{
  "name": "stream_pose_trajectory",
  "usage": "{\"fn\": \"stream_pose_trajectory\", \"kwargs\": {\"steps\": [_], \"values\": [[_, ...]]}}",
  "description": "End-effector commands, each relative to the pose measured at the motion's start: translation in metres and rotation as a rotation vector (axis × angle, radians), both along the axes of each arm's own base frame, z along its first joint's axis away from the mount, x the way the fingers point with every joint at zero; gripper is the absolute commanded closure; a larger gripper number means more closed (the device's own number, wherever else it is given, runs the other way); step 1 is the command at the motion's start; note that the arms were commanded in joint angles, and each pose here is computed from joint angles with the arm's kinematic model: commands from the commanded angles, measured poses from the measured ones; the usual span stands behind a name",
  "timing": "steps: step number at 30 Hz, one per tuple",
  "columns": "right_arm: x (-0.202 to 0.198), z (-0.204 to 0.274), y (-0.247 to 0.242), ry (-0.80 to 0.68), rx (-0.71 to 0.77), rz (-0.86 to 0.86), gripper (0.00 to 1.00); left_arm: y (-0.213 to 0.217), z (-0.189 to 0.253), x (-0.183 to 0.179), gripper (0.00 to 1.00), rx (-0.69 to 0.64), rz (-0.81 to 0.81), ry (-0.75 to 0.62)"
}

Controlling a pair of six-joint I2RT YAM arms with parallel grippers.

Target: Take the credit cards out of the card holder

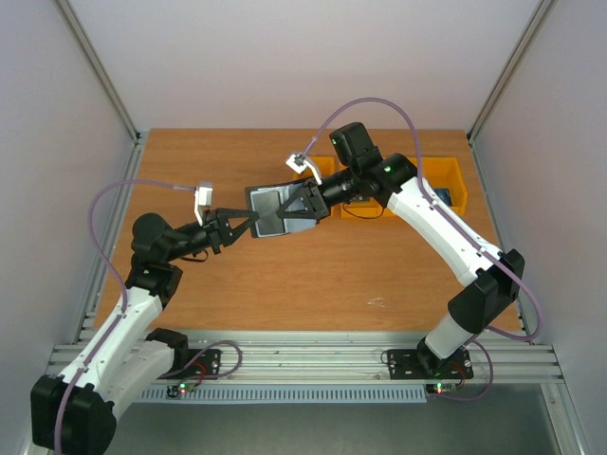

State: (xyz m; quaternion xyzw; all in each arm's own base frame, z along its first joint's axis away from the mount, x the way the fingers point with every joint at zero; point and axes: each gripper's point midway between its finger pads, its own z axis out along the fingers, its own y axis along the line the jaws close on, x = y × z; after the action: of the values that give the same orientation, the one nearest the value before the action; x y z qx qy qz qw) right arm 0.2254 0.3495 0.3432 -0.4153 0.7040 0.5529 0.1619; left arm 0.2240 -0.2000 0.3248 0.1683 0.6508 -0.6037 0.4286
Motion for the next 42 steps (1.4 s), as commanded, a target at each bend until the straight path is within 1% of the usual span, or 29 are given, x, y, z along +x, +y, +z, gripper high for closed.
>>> {"fn": "stream_pose_trajectory", "kwargs": {"steps": [1, 4, 8, 10, 15, 16, 19, 20, 24, 29, 34, 37, 40, 42], "values": [[-0.002, 0.017, 0.006, -0.051, 0.06, 0.038, 0.98, -0.009, 0.012, -0.015, 1.0, 0.009, -0.077, -0.101], [-0.002, 0.017, 0.004, -0.062, 0.06, 0.034, 0.94, -0.009, 0.013, -0.016, 1.0, 0.009, -0.068, -0.125], [0.001, 0.014, -0.001, -0.065, 0.044, 0.012, 0.83, -0.006, 0.014, -0.012, 1.0, 0.011, -0.031, -0.15], [0.004, 0.014, -0.008, -0.061, 0.046, -0.004, 0.81, -0.005, 0.016, -0.012, 1.0, 0.012, -0.02, -0.163], [0.015, 0.017, -0.024, -0.008, 0.102, -0.043, 0.82, -0.004, 0.018, -0.011, 1.0, 0.016, -0.007, -0.196], [0.015, 0.017, -0.024, -0.003, 0.101, -0.045, 0.84, -0.004, 0.019, -0.012, 1.0, 0.017, -0.008, -0.204], [0.016, 0.015, -0.02, 0.018, 0.106, -0.049, 0.92, -0.005, 0.02, -0.013, 1.0, 0.021, -0.016, -0.215], [0.017, 0.015, -0.019, 0.012, 0.104, -0.053, 0.93, -0.005, 0.02, -0.013, 1.0, 0.022, -0.016, -0.216], [0.015, 0.005, -0.012, -0.025, 0.062, -0.071, 0.92, -0.005, 0.02, -0.012, 1.0, 0.022, -0.017, -0.217], [0.024, -0.014, -0.016, -0.047, -0.019, -0.127, 0.92, -0.005, 0.023, -0.014, 1.0, 0.022, -0.024, -0.225], [0.021, -0.011, -0.021, -0.085, -0.03, -0.131, 0.93, -0.005, 0.022, -0.014, 1.0, 0.022, -0.023, -0.223], [0.023, -0.016, -0.025, -0.11, -0.074, -0.15, 0.92, -0.005, 0.023, -0.015, 1.0, 0.022, -0.026, -0.226], [0.022, -0.019, -0.025, -0.097, -0.089, -0.146, 0.92, -0.005, 0.022, -0.014, 1.0, 0.021, -0.022, -0.223], [0.018, -0.019, -0.021, -0.102, -0.092, -0.134, 0.89, -0.005, 0.023, -0.014, 1.0, 0.021, -0.021, -0.224]]}}
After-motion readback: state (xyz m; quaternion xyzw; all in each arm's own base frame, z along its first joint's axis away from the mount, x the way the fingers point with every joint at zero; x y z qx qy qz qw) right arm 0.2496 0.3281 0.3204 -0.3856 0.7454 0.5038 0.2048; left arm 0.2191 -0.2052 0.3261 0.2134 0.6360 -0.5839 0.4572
